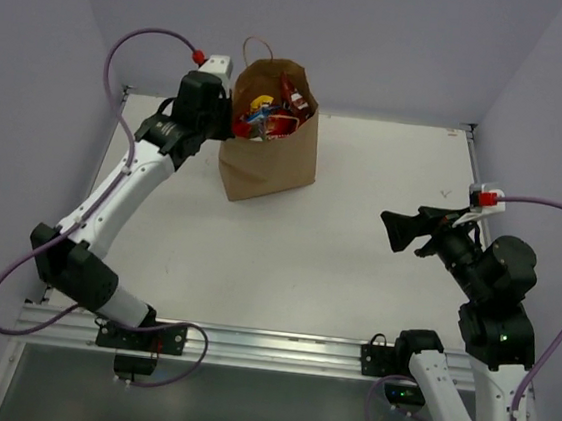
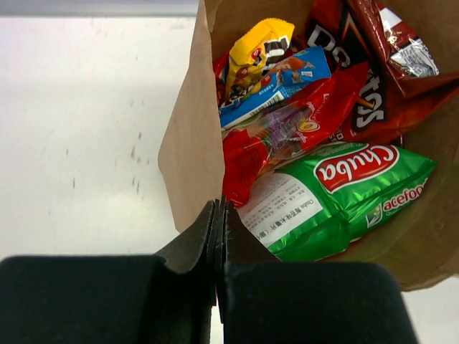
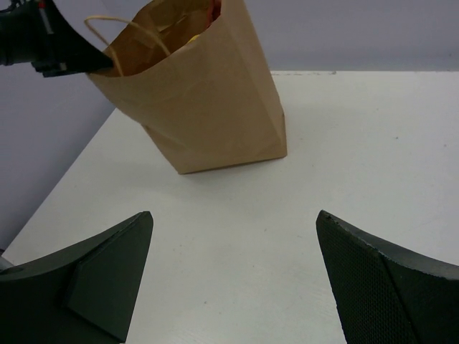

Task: Take the snacks out of the paper bag

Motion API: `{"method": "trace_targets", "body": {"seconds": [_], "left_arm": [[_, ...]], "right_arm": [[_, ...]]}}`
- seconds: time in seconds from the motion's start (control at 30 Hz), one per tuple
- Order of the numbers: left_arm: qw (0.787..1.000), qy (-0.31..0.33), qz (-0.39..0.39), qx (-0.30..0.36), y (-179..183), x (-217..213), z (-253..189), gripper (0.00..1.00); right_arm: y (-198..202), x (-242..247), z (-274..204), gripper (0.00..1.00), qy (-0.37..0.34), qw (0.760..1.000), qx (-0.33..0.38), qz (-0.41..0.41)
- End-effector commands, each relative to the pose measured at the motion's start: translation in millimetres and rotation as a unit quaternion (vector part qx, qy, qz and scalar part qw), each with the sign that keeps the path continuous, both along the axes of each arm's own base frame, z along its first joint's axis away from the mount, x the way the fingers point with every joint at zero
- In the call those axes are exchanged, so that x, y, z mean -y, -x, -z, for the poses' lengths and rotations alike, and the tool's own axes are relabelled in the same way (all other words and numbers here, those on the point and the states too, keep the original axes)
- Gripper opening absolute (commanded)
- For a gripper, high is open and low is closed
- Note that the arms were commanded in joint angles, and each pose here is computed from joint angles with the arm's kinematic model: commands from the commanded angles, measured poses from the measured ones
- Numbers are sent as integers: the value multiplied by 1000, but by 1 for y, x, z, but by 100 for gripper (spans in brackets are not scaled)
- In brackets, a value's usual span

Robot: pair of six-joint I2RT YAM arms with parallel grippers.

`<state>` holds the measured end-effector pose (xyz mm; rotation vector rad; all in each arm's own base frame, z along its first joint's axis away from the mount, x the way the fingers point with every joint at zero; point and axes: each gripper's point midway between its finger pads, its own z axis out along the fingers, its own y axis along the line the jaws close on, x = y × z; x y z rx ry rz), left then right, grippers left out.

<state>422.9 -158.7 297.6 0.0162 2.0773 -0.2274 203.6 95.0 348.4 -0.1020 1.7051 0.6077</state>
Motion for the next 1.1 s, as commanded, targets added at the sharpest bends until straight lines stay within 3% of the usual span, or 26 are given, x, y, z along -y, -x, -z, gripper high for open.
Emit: {"method": "trace_targets", "body": {"seconds": [0.0,0.2,0.3,0.33,0.4,0.53,0.63,0.7,0.83,1.07], "left_arm": [[999,34,-22,-5,56,-22,-12,0],[999,45,-19,-21,127,-47,-13,0],[999,30,-13,-7,135,-54,-25,48],[1000,27,-14,8,134,-57,-38,72],[999,-5,-11,34,123,-61,-54,88],[994,-49,18,93,98,-60,-89,91],[993,-73,24,94,50,-77,-90,88],[991,-49,73,102,33,-69,-101,86],[991,-84,92,50,-14,-76,-62,82],[982,-47,183,29,-26,-52,-32,67]], "right_arm": [[4,-3,-17,99,3,999,34,-14],[7,-7,-17,99,3,999,37,-26],[7,-8,-17,99,4,999,39,-28],[8,-8,-17,99,4,999,39,-29],[11,-11,-19,99,6,998,41,-40],[15,-13,-20,99,10,998,47,-51],[18,-18,-21,99,9,996,51,-67],[21,-21,-21,99,11,995,54,-78],[25,-25,-20,99,14,994,59,-91],[26,-27,-16,99,17,993,61,-99]]}}
